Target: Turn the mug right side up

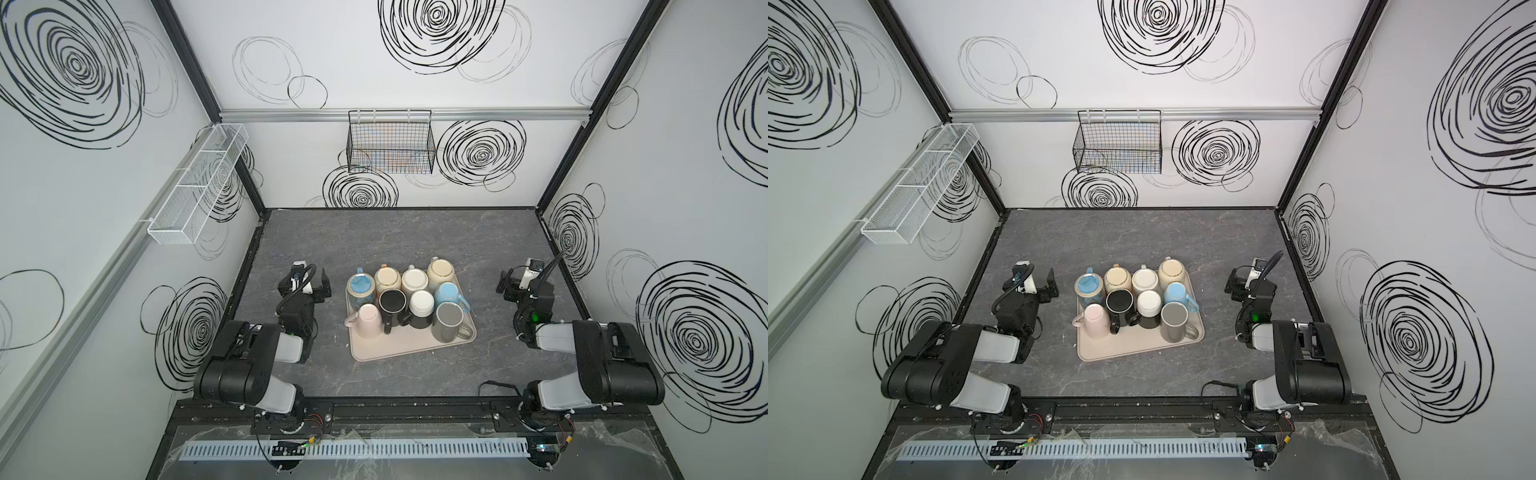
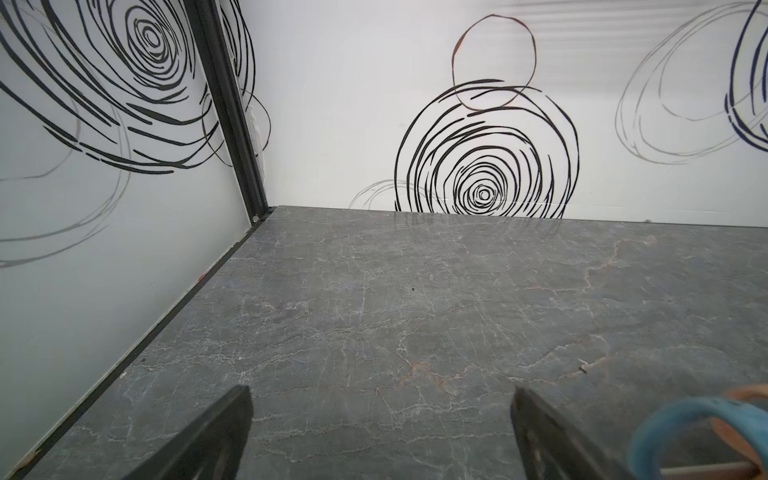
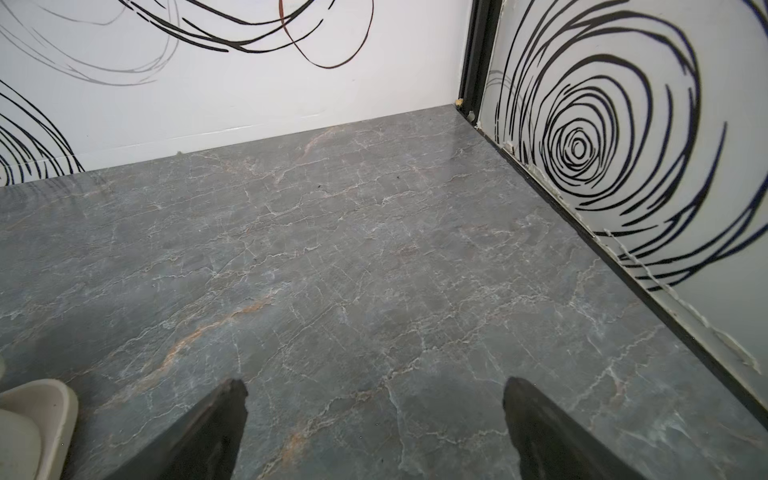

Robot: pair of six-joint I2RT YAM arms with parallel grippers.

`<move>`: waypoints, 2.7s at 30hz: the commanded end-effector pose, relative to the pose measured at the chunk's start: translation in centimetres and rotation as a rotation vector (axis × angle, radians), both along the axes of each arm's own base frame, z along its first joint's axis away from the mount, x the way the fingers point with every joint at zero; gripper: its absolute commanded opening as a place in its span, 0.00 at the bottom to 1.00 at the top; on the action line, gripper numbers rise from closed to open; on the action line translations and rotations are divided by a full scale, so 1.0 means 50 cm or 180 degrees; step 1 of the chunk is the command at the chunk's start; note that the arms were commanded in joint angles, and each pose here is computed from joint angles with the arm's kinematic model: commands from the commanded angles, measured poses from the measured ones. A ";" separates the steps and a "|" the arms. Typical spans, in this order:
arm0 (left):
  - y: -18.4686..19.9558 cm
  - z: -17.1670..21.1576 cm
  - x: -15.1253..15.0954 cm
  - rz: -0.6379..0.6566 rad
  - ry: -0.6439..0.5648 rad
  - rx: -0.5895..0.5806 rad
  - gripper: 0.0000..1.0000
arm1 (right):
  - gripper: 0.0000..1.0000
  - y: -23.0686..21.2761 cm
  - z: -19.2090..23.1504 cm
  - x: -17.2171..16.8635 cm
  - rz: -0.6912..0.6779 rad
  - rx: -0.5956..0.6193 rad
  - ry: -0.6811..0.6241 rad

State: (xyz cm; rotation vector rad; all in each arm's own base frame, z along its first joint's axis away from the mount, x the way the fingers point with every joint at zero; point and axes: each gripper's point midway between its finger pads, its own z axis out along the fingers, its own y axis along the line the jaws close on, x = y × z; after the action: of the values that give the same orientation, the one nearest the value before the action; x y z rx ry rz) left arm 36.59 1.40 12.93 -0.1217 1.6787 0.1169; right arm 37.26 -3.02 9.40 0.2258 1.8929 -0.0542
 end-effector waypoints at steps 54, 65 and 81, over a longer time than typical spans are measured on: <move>-0.011 0.031 0.008 -0.0195 -0.0178 -0.0022 0.99 | 1.00 0.002 0.022 0.013 0.0006 -0.0021 -0.0130; 0.004 0.121 -0.033 0.0164 -0.0053 -0.0481 0.99 | 0.93 0.035 0.058 -0.005 0.0151 0.0367 0.0781; -0.102 -0.100 -0.211 0.0166 0.1848 -0.2500 0.91 | 0.64 0.237 -0.102 -0.265 0.0646 0.2158 0.2314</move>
State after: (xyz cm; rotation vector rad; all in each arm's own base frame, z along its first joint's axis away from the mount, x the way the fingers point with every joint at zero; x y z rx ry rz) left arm 27.70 -1.06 9.16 -0.7029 2.1487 -0.4063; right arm 26.34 6.73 5.03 0.4403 2.5337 0.6005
